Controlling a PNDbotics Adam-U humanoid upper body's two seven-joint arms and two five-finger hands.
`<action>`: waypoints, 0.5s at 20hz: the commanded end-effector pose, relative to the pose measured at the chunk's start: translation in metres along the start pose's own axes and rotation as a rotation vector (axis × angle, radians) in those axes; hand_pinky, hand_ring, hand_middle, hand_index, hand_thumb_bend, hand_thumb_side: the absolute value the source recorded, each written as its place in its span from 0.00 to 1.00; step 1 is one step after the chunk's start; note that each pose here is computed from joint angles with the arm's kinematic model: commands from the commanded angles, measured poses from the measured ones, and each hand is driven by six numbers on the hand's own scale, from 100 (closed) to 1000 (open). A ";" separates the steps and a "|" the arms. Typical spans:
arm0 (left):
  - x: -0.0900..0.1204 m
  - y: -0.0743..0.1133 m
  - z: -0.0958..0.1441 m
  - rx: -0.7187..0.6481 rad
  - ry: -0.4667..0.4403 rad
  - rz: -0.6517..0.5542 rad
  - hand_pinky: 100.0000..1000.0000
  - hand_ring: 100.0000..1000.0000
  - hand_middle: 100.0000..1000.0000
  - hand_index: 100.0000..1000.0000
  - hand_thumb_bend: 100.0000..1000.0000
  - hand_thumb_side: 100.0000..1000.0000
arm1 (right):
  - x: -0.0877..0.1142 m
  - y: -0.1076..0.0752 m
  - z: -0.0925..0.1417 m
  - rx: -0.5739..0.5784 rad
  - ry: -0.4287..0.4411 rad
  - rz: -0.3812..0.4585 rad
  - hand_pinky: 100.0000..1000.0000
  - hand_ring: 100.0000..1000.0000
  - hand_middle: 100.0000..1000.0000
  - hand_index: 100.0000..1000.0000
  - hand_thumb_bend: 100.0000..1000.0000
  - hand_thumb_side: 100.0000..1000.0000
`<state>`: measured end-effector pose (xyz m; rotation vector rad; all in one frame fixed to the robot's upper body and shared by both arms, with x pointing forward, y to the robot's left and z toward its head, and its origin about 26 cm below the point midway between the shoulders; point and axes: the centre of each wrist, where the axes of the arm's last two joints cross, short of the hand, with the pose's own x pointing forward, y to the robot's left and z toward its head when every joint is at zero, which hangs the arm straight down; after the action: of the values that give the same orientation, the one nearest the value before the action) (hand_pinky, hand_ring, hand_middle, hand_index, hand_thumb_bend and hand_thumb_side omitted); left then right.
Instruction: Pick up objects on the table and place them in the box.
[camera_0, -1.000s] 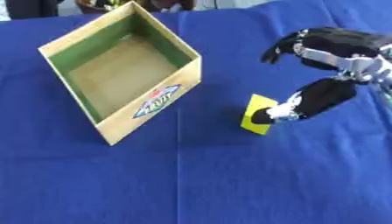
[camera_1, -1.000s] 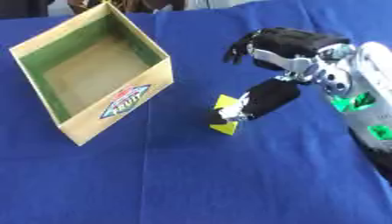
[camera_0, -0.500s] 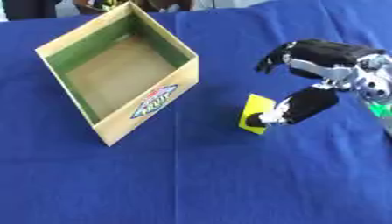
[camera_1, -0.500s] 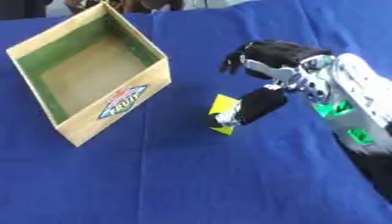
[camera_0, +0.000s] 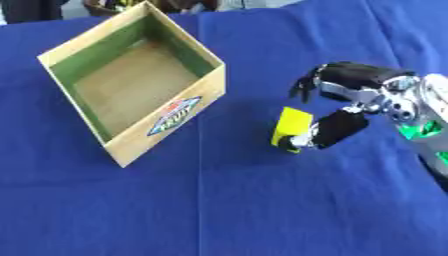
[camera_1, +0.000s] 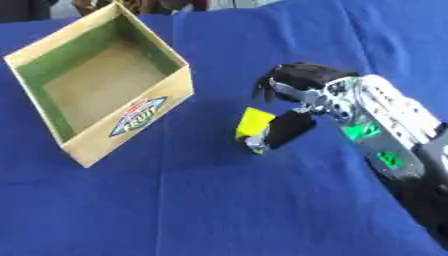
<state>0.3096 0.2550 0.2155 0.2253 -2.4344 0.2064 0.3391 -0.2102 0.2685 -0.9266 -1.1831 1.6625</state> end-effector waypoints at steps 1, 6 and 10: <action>0.007 0.000 -0.004 -0.008 -0.028 0.002 0.68 0.70 0.69 0.86 0.00 0.94 | -0.001 -0.003 0.001 0.018 0.026 -0.004 0.73 0.81 0.58 0.80 0.46 0.60; 0.007 0.000 -0.004 -0.010 -0.028 0.003 0.68 0.70 0.69 0.86 0.00 0.94 | 0.002 -0.003 0.004 0.001 0.022 0.010 0.69 0.71 0.51 0.75 0.41 0.59; 0.007 -0.001 -0.004 -0.011 -0.027 0.004 0.68 0.70 0.69 0.86 0.00 0.94 | 0.002 -0.001 0.002 -0.004 0.031 0.008 0.68 0.67 0.50 0.74 0.39 0.58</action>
<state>0.3096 0.2550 0.2155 0.2218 -2.4324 0.2053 0.3395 -0.2090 0.2624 -0.9344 -1.1652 1.6662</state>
